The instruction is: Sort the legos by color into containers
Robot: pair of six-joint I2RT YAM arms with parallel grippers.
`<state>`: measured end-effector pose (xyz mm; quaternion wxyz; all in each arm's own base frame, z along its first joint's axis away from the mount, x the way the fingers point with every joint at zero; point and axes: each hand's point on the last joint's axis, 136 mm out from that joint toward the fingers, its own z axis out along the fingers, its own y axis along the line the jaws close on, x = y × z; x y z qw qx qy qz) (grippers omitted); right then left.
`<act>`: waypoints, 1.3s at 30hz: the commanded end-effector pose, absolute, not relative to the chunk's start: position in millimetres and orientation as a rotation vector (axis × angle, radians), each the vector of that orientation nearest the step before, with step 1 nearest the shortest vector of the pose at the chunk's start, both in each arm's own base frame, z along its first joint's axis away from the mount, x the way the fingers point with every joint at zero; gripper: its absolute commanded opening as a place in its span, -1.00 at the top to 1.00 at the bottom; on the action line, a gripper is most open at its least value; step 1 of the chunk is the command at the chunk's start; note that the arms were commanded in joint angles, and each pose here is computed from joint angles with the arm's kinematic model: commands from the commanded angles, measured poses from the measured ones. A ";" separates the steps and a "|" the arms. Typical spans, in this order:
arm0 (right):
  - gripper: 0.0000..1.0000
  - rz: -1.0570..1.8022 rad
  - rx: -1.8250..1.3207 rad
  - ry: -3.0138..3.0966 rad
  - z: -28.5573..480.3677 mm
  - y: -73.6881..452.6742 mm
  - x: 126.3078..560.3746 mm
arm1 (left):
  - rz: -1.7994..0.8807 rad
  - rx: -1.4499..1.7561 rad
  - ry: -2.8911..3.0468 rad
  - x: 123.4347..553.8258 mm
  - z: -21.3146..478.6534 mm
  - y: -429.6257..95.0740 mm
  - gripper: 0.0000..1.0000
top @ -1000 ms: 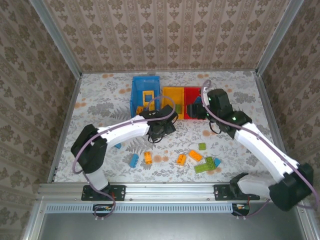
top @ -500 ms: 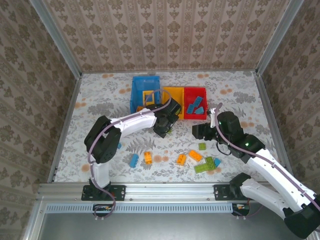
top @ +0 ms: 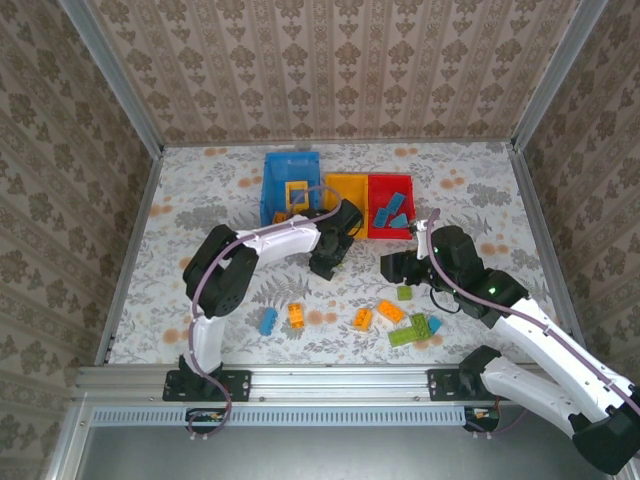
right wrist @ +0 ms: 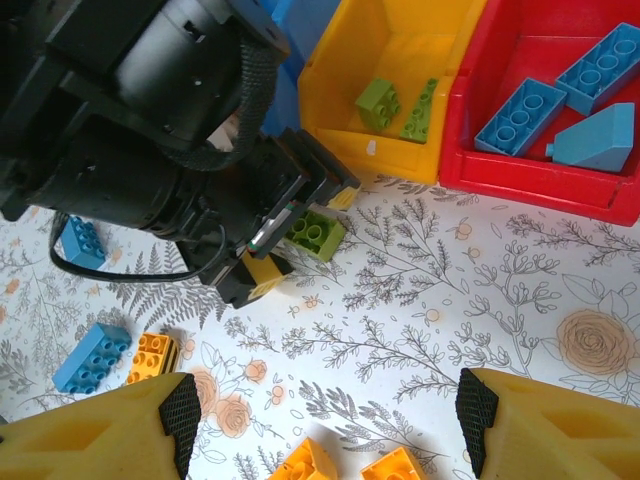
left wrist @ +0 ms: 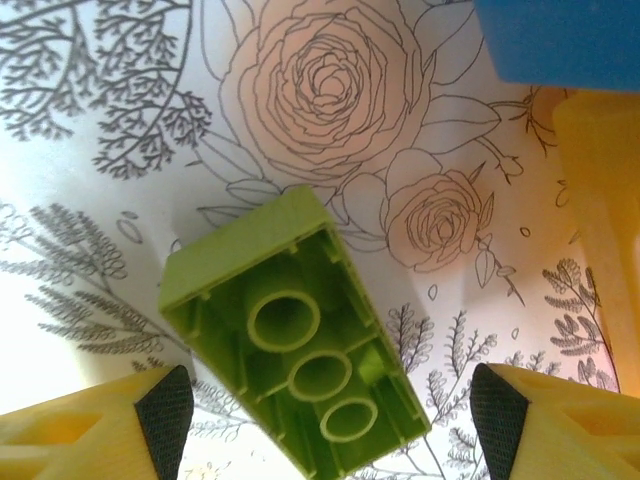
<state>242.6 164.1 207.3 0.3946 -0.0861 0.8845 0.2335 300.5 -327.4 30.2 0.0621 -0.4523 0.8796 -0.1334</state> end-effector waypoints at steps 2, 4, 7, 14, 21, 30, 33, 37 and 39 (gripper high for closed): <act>-0.43 0.594 -0.211 2.238 210.8 164.2 240.2 | -0.305 -1.433 2.665 298.1 17.5 -316.9 -0.36; -0.44 0.598 -0.214 2.235 211.5 165.2 240.4 | -0.295 -1.434 2.664 298.3 15.1 -315.2 -0.20; -0.44 0.618 -0.228 2.224 215.7 168.5 240.2 | -0.314 -1.420 2.660 296.9 13.4 -313.6 0.06; -0.44 0.633 -0.237 2.210 222.6 171.7 241.5 | -0.378 -1.366 2.664 281.5 24.8 -303.2 0.47; -0.44 0.685 -0.231 2.131 245.9 175.4 242.7 | -0.461 -0.962 2.692 275.4 88.0 -295.3 0.56; -0.52 0.742 -0.062 2.030 268.2 183.3 275.6 | -0.373 -0.421 2.708 329.8 141.3 -315.0 0.53; -0.52 0.745 -0.035 1.990 281.3 184.3 284.4 | -0.423 -0.310 2.697 361.4 147.2 -334.3 0.52; -0.52 0.730 -0.028 1.973 292.5 184.3 290.8 | -0.373 -0.158 2.661 393.7 152.9 -351.7 0.51; -0.53 0.724 -0.027 1.979 293.2 185.0 293.3 | -0.342 -0.107 2.644 408.6 151.7 -357.2 0.49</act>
